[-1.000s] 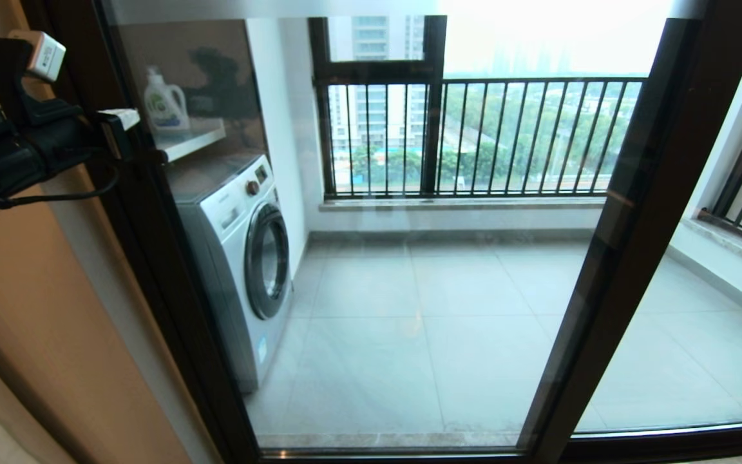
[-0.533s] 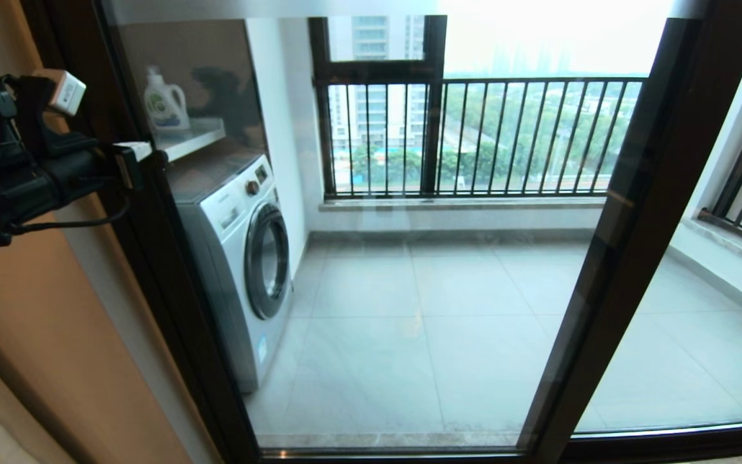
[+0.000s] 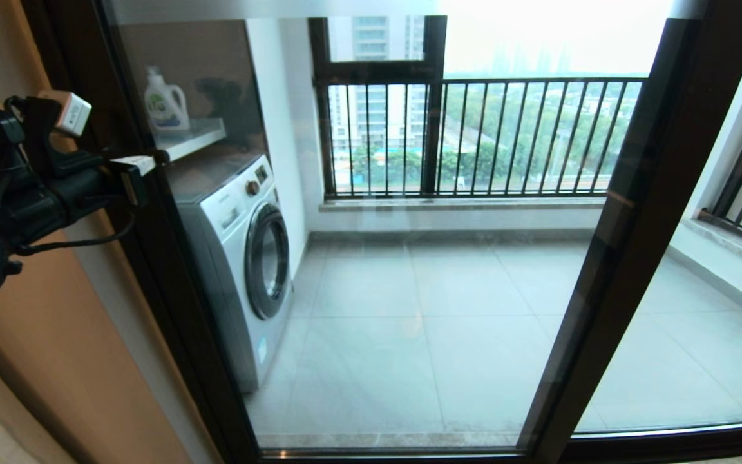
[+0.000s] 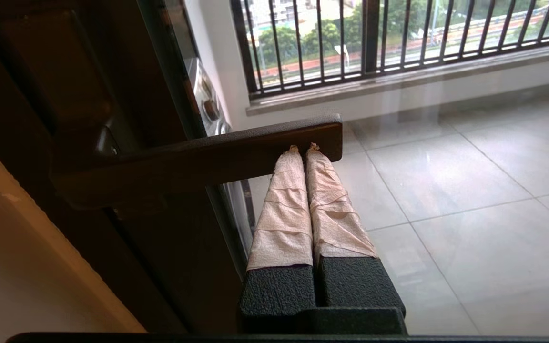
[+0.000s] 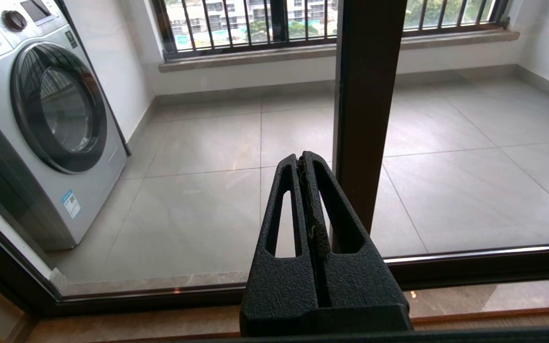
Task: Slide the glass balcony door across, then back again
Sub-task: Open the slid door
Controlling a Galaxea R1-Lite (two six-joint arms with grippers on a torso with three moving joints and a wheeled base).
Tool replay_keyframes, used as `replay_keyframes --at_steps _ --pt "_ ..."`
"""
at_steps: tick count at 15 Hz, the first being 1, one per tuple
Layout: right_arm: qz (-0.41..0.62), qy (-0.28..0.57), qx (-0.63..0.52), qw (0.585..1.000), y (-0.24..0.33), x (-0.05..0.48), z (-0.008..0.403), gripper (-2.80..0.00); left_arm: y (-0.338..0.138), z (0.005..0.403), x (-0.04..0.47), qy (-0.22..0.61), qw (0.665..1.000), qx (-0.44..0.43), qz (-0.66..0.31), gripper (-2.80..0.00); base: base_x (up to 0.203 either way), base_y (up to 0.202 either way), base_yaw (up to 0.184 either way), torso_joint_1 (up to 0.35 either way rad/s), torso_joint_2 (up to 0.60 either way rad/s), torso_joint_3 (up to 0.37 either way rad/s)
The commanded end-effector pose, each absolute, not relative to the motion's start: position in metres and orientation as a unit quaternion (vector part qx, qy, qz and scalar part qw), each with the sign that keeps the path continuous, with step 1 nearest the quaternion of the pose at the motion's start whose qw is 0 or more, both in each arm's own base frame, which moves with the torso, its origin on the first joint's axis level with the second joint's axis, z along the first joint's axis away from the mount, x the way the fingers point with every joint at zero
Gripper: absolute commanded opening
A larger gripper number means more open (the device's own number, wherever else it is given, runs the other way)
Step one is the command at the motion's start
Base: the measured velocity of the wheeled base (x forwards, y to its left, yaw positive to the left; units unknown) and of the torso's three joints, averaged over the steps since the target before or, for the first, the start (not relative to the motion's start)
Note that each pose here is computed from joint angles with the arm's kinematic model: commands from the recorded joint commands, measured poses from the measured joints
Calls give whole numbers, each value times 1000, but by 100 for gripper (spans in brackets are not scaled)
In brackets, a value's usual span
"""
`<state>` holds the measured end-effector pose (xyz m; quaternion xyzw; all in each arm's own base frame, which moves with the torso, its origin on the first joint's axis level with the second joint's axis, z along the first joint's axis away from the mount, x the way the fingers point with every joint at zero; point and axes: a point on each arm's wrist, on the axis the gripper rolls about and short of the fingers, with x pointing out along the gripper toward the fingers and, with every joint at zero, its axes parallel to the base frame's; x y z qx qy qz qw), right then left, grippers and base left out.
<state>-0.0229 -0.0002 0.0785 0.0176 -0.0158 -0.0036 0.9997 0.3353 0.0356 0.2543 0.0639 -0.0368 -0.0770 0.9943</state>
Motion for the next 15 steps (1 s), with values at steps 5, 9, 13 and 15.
replay_keyframes --at_steps 5,9,13,15 --pt "-4 -10 18 1000 0 -22 76 -280 34 274 325 -69 992 67 -78 -280 0 0 0 0 0 0" --pt "-4 -10 18 1000 0 -22 76 -280 30 301 293 -79 990 69 -90 -280 0 0 0 0 0 0" --pt "-4 -9 18 1000 0 -22 75 -280 31 311 310 -87 989 71 -92 -280 0 0 0 0 0 0" --pt "-4 -10 18 1000 0 -22 76 -280 33 301 329 -74 991 68 -91 -280 0 0 0 0 0 0"
